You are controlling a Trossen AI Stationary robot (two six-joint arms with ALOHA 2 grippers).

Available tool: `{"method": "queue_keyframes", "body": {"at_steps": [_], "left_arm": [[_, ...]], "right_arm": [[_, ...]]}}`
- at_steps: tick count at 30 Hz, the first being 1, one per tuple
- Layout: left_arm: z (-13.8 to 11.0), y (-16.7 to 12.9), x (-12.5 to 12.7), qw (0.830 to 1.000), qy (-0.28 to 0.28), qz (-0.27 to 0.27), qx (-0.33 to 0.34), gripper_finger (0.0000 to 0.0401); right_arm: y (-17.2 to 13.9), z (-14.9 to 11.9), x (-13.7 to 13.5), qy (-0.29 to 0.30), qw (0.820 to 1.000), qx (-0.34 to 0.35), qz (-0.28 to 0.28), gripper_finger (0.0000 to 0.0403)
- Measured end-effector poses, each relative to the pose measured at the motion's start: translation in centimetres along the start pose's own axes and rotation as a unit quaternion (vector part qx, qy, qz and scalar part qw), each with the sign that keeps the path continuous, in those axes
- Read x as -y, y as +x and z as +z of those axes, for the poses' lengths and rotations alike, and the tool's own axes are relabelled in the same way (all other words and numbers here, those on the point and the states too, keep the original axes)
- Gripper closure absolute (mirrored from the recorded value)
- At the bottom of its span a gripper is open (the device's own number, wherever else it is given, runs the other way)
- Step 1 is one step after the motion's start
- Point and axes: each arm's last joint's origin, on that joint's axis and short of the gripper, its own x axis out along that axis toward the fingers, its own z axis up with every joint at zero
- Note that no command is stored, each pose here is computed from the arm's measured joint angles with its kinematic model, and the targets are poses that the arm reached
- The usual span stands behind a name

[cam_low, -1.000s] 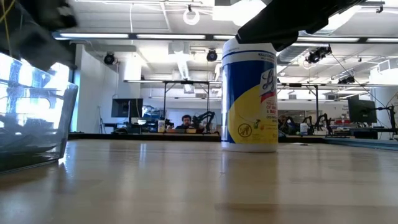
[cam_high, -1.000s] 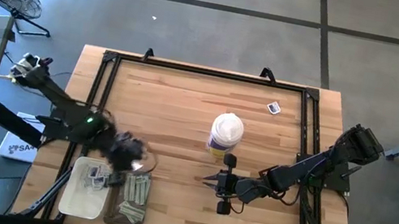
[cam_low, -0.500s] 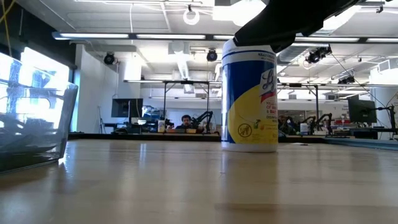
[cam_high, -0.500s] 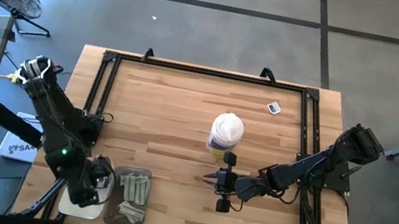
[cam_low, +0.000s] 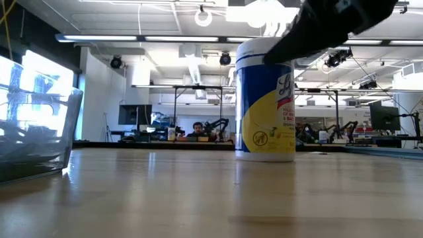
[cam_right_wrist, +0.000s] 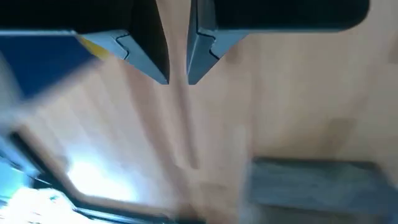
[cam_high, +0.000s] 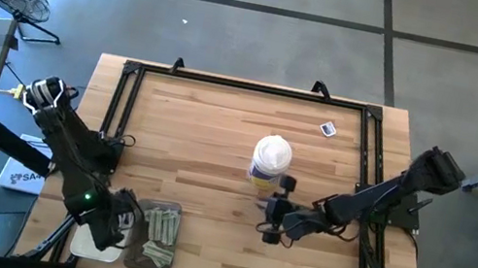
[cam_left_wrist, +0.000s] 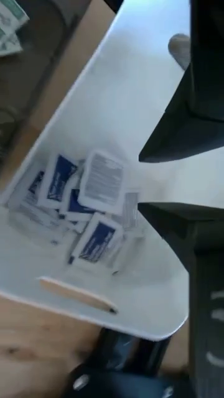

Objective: Pick & Place First Aid Supplies
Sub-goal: Put the alcohol pad into the white bin

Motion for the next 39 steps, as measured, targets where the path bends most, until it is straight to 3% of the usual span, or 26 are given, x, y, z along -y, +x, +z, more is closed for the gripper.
{"method": "queue_keyframes", "body": {"at_steps": [2,6,10,18,22,25,28,31,34,39], "left_arm": [[0.0,-0.4,-0.3,1.000,0.012,-0.001,0.023,0.0284],[0.2,-1.6,-1.2,0.995,0.030,-0.009,0.098,0.0282],[0.6,-2.9,-2.2,0.972,0.071,-0.007,0.222,0.0282],[1.7,-4.6,-3.0,0.872,0.116,0.072,0.469,0.0282],[1.9,-5.0,-3.0,0.829,0.125,0.108,0.534,0.0282],[2.0,-5.4,-3.1,0.796,0.127,0.132,0.577,0.0282],[2.1,-5.7,-3.1,0.759,0.132,0.161,0.617,0.0282],[2.1,-6.0,-3.1,0.726,0.140,0.190,0.646,0.0282],[2.1,-6.1,-3.1,0.712,0.146,0.203,0.656,0.0282],[2.1,-6.0,-3.1,0.718,0.148,0.201,0.650,0.0282]], "right_arm": [[-0.8,-0.1,0.7,0.007,0.999,-0.016,-0.027,0.0352],[-3.0,0.5,2.1,0.025,0.999,-0.033,-0.026,0.0355],[-5.5,1.4,3.6,0.036,0.999,-0.024,-0.012,0.0362],[-10.7,3.2,7.9,0.086,0.994,0.047,-0.054,0.0380],[-13.5,4.3,10.6,0.151,0.979,0.118,-0.071,0.0389],[-15.0,4.5,13.0,0.174,0.964,0.149,-0.134,0.0391],[-15.2,4.0,15.2,0.169,0.957,0.132,-0.197,0.0391],[-14.4,3.2,17.0,0.202,0.946,0.097,-0.235,0.0391],[-12.9,2.2,18.9,0.244,0.931,0.041,-0.268,0.0391],[-10.8,0.2,22.8,0.317,0.891,-0.046,-0.321,0.0391]]}}
